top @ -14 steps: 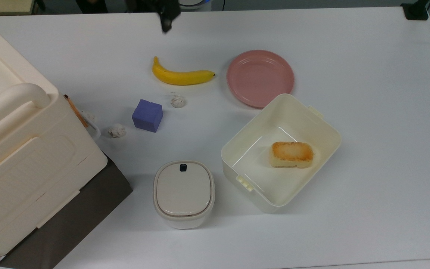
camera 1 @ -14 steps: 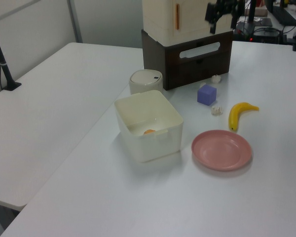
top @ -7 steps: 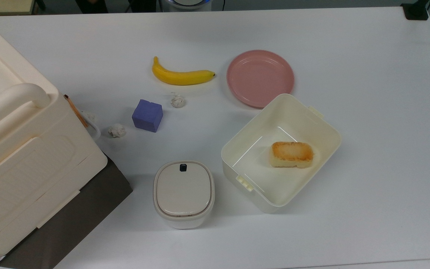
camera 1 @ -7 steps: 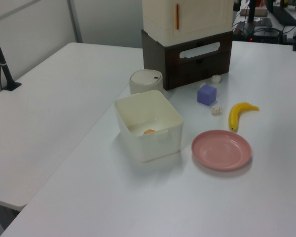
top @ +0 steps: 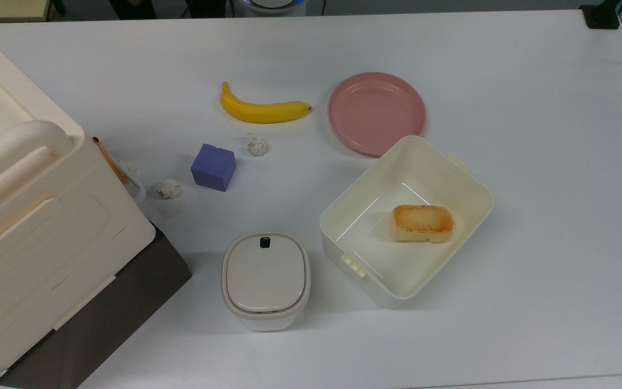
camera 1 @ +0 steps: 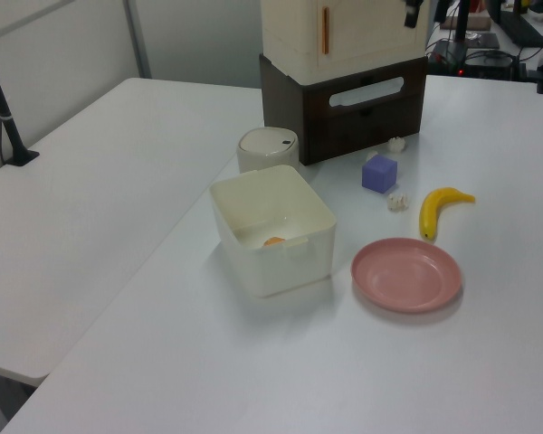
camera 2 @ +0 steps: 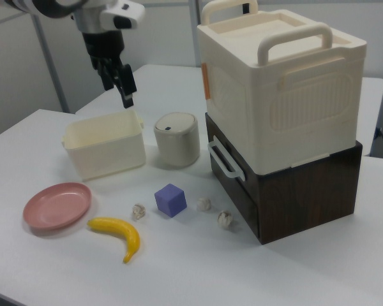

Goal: Put the cube on the table

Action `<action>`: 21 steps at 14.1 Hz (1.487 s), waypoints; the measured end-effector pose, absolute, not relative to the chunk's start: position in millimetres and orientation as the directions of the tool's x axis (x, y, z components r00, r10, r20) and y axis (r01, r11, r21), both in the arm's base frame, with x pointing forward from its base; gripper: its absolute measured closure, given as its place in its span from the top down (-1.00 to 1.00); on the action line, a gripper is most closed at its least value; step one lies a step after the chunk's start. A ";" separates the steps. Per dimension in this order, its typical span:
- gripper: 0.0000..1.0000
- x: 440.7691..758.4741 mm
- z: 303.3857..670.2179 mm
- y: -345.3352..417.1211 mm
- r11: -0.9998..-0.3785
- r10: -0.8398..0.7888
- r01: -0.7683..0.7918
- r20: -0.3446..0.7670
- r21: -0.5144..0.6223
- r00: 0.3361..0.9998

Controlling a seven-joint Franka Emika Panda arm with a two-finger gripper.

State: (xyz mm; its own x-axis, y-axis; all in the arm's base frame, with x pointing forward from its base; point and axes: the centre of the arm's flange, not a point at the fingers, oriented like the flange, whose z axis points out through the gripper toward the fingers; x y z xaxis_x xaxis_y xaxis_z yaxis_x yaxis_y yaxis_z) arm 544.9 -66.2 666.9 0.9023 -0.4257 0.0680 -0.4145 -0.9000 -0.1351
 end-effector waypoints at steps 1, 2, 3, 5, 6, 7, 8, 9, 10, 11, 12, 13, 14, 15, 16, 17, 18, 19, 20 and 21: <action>1.00 551.5 656.8 -66.9 -0.900 -0.427 -0.417 0.065 -0.127 0.902; 1.00 554.9 652.6 -68.0 -0.900 -0.430 -0.420 0.068 -0.120 0.900; 1.00 556.5 651.3 -69.3 -0.899 -0.431 -0.422 0.073 -0.117 0.899; 1.00 556.3 651.4 -71.5 -0.898 -0.434 -0.425 0.075 -0.114 0.898; 1.00 556.2 651.4 -72.1 -0.898 -0.435 -0.426 0.075 -0.114 0.897; 1.00 556.2 650.5 -72.3 -0.898 -0.435 -0.426 0.074 -0.112 0.897; 1.00 556.8 645.7 -71.6 -0.900 -0.432 -0.424 0.066 -0.105 0.900; 1.00 558.7 638.6 -67.7 -0.904 -0.423 -0.416 0.061 -0.103 0.904; 1.00 561.5 631.7 -60.8 -0.909 -0.412 -0.405 0.059 -0.102 0.909; 1.00 563.0 627.8 -55.6 -0.912 -0.404 -0.397 0.056 -0.100 0.913; 1.00 563.8 625.2 -51.8 -0.915 -0.397 -0.391 0.053 -0.098 0.916; 1.00 564.0 624.3 -50.3 -0.916 -0.395 -0.389 0.051 -0.097 0.917; 1.00 564.0 624.3 -50.4 -0.916 -0.395 -0.389 0.051 -0.097 0.917; 1.00 564.0 624.4 -50.4 -0.916 -0.395 -0.389 0.051 -0.097 0.917; 1.00 563.9 624.5 -50.5 -0.916 -0.395 -0.389 0.052 -0.097 0.917; 1.00 563.8 624.6 -50.8 -0.916 -0.395 -0.390 0.052 -0.097 0.917; 1.00 563.8 624.6 -50.9 -0.916 -0.395 -0.390 0.052 -0.096 0.917; 1.00 563.8 624.6 -50.9 -0.916 -0.395 -0.390 0.052 -0.096 0.917; 1.00 563.8 624.6 -50.9 -0.916 -0.395 -0.390 0.052 -0.096 0.917; 1.00 563.8 624.6 -50.9 -0.916 -0.395 -0.390 0.052 -0.096 0.917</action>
